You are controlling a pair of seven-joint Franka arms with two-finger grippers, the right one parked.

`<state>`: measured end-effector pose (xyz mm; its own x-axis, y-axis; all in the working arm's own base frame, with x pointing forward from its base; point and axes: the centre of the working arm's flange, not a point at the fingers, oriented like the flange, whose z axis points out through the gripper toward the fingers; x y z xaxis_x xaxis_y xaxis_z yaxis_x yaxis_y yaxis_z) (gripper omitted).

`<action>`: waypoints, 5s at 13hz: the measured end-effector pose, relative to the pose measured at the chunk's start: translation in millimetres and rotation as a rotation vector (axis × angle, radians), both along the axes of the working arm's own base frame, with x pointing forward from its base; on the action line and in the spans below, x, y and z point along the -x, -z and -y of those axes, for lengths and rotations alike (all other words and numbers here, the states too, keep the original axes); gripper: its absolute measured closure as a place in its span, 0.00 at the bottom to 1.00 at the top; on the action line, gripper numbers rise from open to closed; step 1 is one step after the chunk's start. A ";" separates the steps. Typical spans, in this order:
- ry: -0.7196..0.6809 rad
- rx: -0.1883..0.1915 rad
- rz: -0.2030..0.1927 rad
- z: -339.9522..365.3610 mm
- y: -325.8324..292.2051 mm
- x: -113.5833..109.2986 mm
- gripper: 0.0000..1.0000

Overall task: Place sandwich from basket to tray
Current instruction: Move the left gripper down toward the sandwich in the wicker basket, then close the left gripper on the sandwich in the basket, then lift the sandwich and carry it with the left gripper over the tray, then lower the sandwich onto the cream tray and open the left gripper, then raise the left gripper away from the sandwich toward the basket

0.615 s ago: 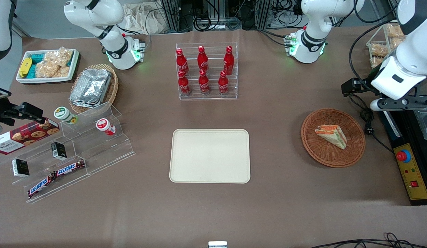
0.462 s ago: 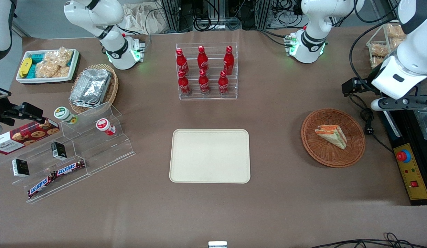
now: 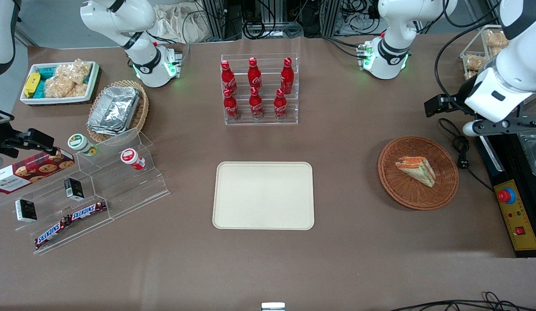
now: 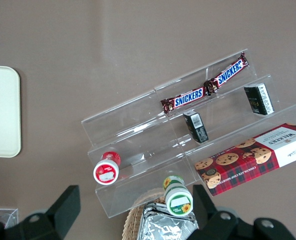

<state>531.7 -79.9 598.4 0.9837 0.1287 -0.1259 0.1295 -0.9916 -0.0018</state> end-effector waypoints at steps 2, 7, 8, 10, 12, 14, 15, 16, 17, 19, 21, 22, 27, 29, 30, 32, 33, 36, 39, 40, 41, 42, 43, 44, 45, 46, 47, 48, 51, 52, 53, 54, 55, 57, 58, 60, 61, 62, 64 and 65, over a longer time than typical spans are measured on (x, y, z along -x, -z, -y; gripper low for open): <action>-0.154 -0.013 0.016 -7.0 19.9 -7.3 0.00; -0.485 -0.054 0.018 -44.0 131.2 -13.0 0.00; -0.533 -0.060 0.015 -56.2 149.9 -10.8 0.00; -0.613 -0.065 0.008 -82.4 187.9 -8.4 0.00; -0.687 -0.068 0.008 -102.7 232.5 -7.0 0.00; -0.739 -0.073 -0.001 -113.3 271.4 -4.5 0.00; -0.756 -0.074 -0.004 -114.2 286.2 -5.3 0.00; -0.771 -0.074 -0.001 -114.0 298.2 -7.0 0.00; -0.791 -0.074 0.003 -113.8 308.4 -8.6 0.00; -0.832 -0.074 0.013 -113.8 322.9 -11.6 0.00; -0.866 -0.073 0.020 -112.3 334.1 -13.8 0.00; -0.871 -0.074 0.017 -110.5 340.6 -14.0 0.00; -0.870 -0.083 -0.001 -108.2 359.4 -13.2 0.53; -0.806 -0.097 0.015 -106.2 352.7 -15.2 0.66; -0.744 -0.108 0.019 -103.0 343.5 -16.2 0.67; -0.618 -0.104 0.040 -87.1 299.9 -22.5 0.72; -0.549 -0.092 0.062 -72.6 271.6 -25.6 0.78; -0.383 -0.054 0.117 23.2 222.2 -20.9 0.80; -0.269 -0.018 0.122 126.9 216.3 2.9 0.80; -0.224 -0.001 0.117 155.5 216.6 9.9 0.80; -0.180 0.022 0.108 182.1 218.4 14.0 0.80; -0.132 0.044 0.099 207.0 222.3 14.9 0.80; -0.076 0.052 0.099 229.5 229.6 13.6 0.80; -0.028 0.060 0.101 250.8 241.2 10.9 0.80; 0.002 0.076 0.098 268.3 254.4 7.4 0.80; 0.026 0.093 0.094 282.9 267.3 2.7 0.80; 0.050 0.102 0.098 293.8 279.1 -3.1 0.80; 0.071 0.106 0.113 300.6 290.0 -10.5 0.80; 0.109 0.128 0.157 309.9 322.4 -27.3 0.80; 0.119 0.143 0.175 313.1 330.2 -29.6 0.80; 0.124 0.156 0.186 315.5 336.3 -31.2 0.80; 0.130 0.161 0.195 316.6 341.5 -33.1 0.80; 0.135 0.163 0.201 316.9 345.7 -35.4 0.77; 0.124 0.167 0.205 316.7 351.7 -39.5 0.67; 0.095 0.167 0.205 315.9 351.6 -41.1 0.59; 0.028 0.166 0.222 314.6 338.2 -48.0 0.37; 0.002 0.152 0.233 309.4 324.2 -53.8 0.26; -0.021 0.129 0.243 298.8 305.2 -61.1 0.15; -0.079 0.095 0.250 269.6 257.3 -73.2 0.01; -0.109 0.083 0.246 253.5 233.3 -76.5 0.01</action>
